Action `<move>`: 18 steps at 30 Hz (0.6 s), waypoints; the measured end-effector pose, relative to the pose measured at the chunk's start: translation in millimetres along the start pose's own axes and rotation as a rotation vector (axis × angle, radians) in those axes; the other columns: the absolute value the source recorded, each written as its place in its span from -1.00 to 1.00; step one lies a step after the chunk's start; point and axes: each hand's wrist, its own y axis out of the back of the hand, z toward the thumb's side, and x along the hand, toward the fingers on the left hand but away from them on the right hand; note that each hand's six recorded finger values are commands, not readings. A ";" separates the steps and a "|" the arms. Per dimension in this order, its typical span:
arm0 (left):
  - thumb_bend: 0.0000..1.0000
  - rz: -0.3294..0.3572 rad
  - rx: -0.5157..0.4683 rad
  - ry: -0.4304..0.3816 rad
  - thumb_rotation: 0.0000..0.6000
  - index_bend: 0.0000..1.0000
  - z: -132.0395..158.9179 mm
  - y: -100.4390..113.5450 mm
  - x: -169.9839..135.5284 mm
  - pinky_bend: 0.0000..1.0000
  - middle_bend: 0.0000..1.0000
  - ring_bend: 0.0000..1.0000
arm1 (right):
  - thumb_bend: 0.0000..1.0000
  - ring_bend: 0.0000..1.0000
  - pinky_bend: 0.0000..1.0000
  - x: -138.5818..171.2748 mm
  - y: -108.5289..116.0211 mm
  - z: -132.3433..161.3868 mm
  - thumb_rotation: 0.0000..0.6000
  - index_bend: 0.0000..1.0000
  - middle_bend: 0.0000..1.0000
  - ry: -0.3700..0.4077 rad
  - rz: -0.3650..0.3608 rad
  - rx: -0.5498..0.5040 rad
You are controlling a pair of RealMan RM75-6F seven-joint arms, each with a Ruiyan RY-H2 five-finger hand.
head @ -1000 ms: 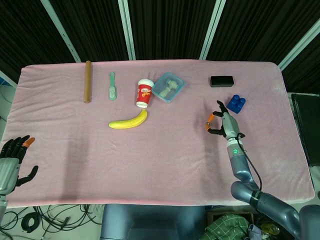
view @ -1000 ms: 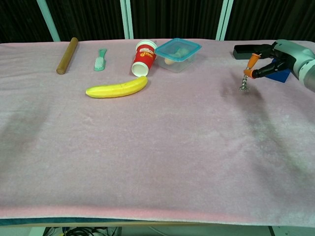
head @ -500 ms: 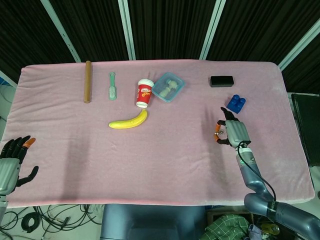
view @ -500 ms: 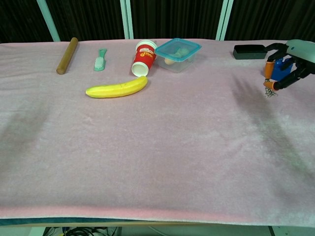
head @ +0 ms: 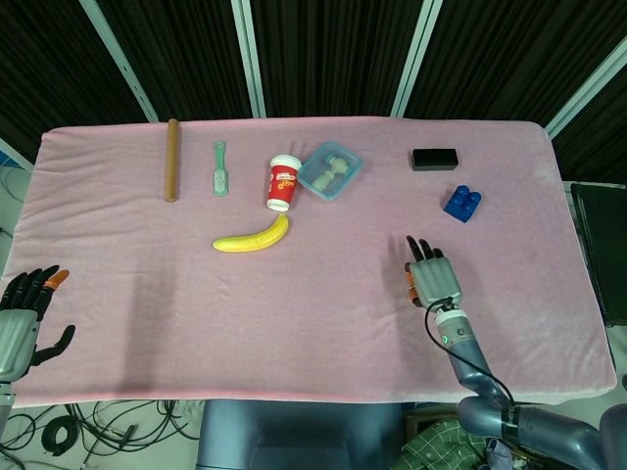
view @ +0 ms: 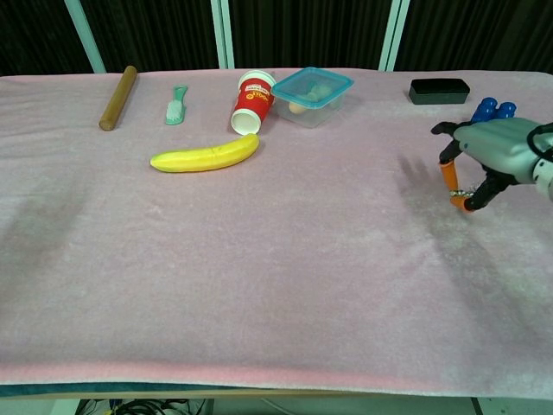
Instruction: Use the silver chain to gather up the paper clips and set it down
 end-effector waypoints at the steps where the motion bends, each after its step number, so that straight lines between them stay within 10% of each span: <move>1: -0.28 0.000 0.000 0.000 1.00 -0.76 0.1 0.0 0.0 -1.00 -0.91 -1.00 | -0.23 -0.89 -0.58 -0.1 -2.8 5.0 1.00 0.43 -1.00 0.007 0.004 0.014; 9: -0.28 0.000 -0.001 0.000 1.00 -0.76 0.1 0.1 0.0 -1.00 -0.91 -1.00 | -0.24 -0.89 -0.58 -2.7 -11.7 29.3 1.00 0.39 -1.00 0.044 -0.025 0.129; 18: -0.28 -0.002 0.000 0.001 1.00 -0.76 0.0 -0.3 0.3 -1.00 -0.91 -1.00 | -0.43 -0.88 -0.59 2.4 -14.4 35.5 1.00 -0.77 -1.00 0.046 -0.007 0.183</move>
